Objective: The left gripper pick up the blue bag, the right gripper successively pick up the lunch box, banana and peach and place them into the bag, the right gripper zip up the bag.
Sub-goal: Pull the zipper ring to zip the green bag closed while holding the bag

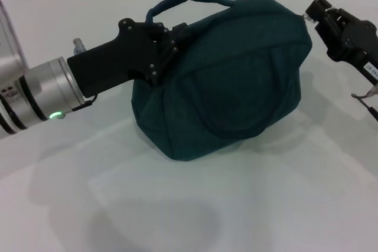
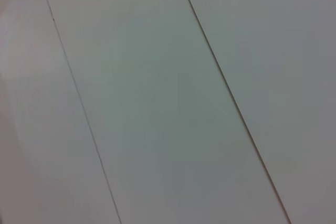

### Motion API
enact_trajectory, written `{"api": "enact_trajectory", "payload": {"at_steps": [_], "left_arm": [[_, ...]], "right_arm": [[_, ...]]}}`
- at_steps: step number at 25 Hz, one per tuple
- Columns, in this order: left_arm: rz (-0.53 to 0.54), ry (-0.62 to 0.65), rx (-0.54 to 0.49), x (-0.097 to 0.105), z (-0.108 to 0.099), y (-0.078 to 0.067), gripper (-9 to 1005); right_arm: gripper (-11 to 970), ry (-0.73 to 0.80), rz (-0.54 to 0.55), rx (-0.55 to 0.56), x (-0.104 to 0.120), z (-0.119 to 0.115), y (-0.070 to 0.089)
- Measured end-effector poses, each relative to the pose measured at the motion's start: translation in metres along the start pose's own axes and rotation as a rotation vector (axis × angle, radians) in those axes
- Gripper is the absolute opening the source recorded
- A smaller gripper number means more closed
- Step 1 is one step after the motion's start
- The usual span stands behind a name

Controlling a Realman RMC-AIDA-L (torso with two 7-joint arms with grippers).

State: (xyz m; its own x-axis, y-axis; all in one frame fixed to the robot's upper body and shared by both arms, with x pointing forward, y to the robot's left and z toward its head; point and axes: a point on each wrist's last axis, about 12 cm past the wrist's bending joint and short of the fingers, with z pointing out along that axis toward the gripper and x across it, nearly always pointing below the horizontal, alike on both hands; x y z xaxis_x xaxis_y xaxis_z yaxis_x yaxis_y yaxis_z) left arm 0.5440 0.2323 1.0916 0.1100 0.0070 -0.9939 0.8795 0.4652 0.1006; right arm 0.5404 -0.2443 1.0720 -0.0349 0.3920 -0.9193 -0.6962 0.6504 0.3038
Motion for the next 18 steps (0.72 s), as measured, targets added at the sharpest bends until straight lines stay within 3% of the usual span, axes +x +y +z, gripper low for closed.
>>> {"api": "enact_trajectory", "payload": {"at_steps": [2, 8, 10, 12, 18], "left_arm": [[-0.001, 0.0, 0.0, 0.0, 0.0, 0.0, 43], [-0.009, -0.001, 0.001, 0.0, 0.001, 0.0, 41], [-0.008, -0.002, 0.001, -0.001, 0.001, 0.0, 40], [-0.007, -0.003, 0.002, -0.001, 0.002, 0.0, 39], [-0.008, -0.006, 0.01, -0.002, 0.006, 0.0, 42]], "right_arm": [[31, 0.013, 0.001, -0.011, 0.001, -0.002, 0.0], [185, 0.099, 0.018, -0.052, 0.002, -0.011, -0.003], [290, 0.109, 0.026, -0.051, 0.002, -0.014, -0.005], [396, 0.122, 0.04, -0.035, -0.002, -0.03, -0.011], [515, 0.095, 0.043, 0.048, -0.004, -0.045, -0.02]]}}
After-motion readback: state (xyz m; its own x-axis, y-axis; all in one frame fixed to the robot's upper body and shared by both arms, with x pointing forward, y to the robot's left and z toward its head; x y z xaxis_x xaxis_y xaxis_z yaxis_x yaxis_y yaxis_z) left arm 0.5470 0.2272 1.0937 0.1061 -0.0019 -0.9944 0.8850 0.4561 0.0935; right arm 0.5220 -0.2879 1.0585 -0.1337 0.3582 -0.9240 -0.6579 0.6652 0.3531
